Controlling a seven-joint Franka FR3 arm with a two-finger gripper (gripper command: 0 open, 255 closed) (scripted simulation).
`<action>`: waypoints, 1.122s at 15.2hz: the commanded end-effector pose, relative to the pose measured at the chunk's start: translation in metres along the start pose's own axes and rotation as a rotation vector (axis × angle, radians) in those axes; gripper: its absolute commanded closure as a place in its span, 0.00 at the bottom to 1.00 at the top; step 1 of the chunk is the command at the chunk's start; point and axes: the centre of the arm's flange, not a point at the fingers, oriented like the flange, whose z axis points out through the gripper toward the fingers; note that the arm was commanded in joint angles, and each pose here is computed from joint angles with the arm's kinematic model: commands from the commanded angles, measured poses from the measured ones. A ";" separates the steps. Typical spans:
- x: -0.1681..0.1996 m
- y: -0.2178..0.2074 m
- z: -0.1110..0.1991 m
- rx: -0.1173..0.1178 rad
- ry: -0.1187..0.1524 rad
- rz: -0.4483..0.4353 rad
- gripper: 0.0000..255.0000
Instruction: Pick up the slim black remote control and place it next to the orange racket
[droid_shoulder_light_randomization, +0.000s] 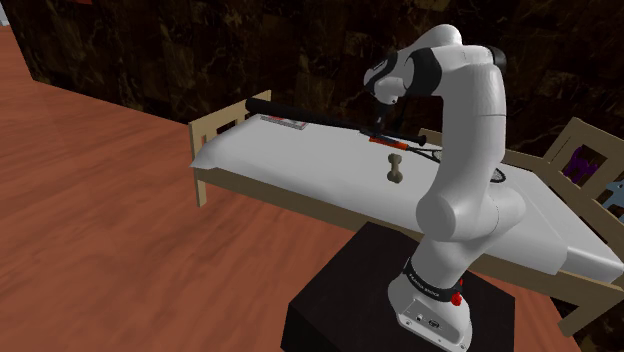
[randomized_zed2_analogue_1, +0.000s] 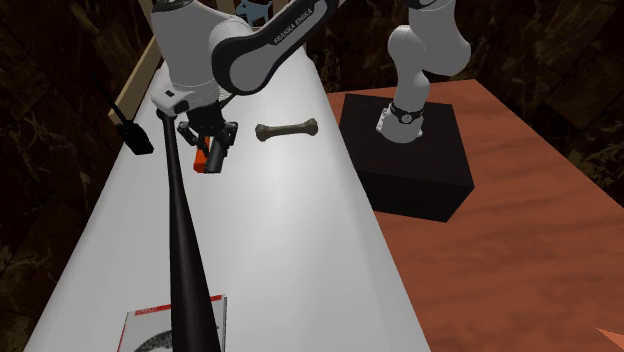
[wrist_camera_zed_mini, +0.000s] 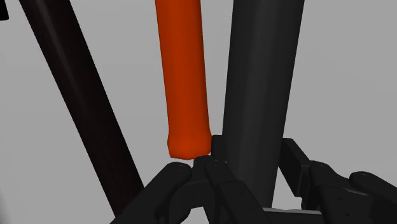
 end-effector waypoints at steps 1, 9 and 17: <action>-0.001 -0.002 0.011 -0.001 0.000 0.000 1.00; -0.001 -0.004 0.042 -0.001 0.000 0.000 1.00; -0.003 -0.001 0.043 0.000 0.000 0.000 0.00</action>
